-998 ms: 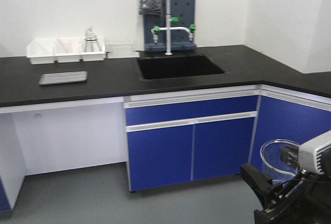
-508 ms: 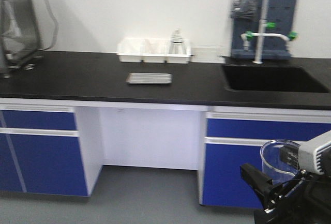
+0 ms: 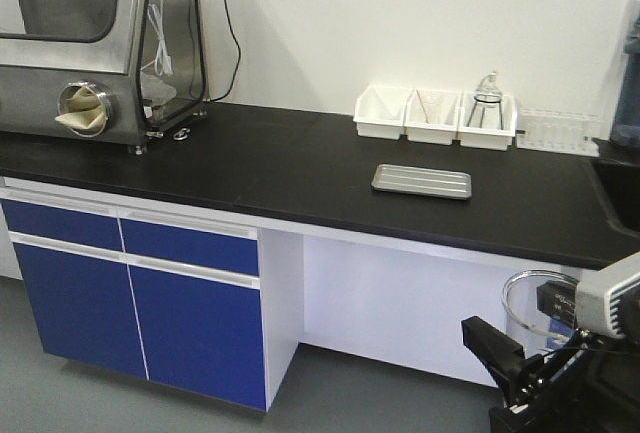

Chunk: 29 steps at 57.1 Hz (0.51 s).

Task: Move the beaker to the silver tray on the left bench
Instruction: 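Drive closer to the silver tray, keeping the beaker raised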

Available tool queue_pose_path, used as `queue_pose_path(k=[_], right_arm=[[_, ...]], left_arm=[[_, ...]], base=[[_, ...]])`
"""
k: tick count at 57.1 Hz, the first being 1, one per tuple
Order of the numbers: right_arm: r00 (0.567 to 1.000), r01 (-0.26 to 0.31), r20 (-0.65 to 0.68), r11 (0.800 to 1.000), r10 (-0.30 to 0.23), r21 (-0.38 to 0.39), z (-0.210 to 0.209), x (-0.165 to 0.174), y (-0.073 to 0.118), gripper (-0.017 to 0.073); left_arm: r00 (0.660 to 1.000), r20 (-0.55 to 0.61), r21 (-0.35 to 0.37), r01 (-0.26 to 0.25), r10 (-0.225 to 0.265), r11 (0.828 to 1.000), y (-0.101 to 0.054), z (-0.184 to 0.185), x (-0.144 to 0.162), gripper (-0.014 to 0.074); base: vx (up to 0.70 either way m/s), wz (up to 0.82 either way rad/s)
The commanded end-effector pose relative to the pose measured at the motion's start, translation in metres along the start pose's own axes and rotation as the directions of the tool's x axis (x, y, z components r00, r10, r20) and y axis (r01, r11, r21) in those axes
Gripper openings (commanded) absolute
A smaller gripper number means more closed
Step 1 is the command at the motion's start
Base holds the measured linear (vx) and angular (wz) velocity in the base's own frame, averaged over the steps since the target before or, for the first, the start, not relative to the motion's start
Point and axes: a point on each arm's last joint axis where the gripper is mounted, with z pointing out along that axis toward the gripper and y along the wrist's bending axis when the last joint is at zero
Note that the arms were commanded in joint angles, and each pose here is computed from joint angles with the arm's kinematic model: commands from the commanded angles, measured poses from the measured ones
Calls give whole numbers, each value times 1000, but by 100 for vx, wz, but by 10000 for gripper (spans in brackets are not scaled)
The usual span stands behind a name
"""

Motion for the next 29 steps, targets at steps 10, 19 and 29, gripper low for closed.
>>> queue_pose_path(k=[10,19,29], right_arm=[[999,9,48,1000,-9,1,-5,-13,-2,-8],[999,9,48,1000,-9,1,-5,-13,-2,-8],[999,9,48,1000,-9,1,-5,-13,-2,-8]], left_arm=[[998,67,8,4,-4,1000,-1,2,1,1],[998,67,8,4,-4,1000,-1,2,1,1],[998,67,8,4,-4,1000,-1,2,1,1]], base=[[42,4],[45,-6],[46,-8]])
